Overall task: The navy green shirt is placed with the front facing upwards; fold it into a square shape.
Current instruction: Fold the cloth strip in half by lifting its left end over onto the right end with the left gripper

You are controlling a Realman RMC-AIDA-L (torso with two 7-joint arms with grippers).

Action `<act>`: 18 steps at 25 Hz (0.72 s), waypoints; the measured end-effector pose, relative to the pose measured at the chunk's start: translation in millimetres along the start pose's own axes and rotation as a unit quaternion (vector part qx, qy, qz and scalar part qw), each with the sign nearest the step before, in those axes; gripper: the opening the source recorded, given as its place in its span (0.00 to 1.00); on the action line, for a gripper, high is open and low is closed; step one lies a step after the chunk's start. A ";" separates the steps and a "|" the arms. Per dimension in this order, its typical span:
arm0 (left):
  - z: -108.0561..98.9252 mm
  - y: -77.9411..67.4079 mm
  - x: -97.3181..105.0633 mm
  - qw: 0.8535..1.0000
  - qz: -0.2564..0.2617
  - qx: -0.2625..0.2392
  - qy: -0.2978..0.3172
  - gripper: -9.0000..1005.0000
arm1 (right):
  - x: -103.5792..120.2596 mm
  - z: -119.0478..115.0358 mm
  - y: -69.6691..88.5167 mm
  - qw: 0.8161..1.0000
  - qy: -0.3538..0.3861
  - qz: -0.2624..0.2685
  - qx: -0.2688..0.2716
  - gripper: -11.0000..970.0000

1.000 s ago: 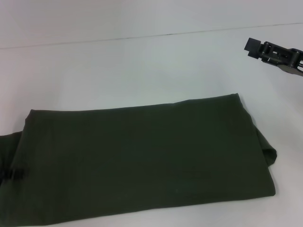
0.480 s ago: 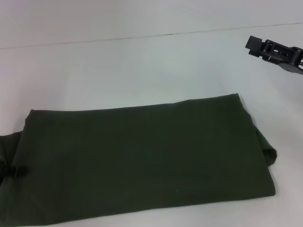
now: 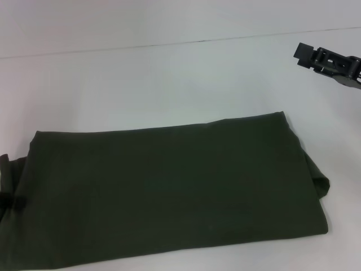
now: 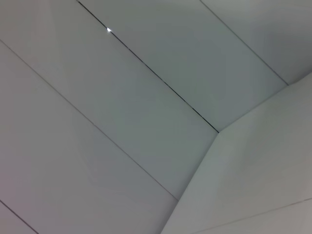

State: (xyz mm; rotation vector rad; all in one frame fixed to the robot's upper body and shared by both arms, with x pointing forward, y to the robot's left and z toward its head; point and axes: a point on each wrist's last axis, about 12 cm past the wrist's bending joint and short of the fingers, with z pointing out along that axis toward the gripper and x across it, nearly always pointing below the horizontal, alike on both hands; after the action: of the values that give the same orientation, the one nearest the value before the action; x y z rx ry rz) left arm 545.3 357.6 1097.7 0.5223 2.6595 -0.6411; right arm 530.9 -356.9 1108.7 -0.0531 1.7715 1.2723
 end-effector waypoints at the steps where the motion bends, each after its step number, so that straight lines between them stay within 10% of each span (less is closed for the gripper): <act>1: 0.1 0.1 0.2 1.000 -0.001 0.000 0.000 0.64 | 0.0 -0.1 0.0 1.000 0.000 0.000 0.000 0.91; 14: -0.1 1.7 2.1 1.000 -0.006 -0.004 0.000 0.18 | -1.4 -1.1 0.3 1.000 -0.005 -0.001 -0.001 0.91; 18: -0.2 1.8 2.2 1.000 -0.006 -0.004 0.000 0.18 | -0.9 -2.0 0.1 1.000 -0.005 -0.001 0.000 0.91</act>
State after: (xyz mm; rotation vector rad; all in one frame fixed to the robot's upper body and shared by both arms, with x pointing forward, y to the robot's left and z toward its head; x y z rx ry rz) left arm 544.2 359.8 1096.4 0.5052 2.6663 -0.6322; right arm 530.1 -358.8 1109.4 -0.0488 1.7620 1.2690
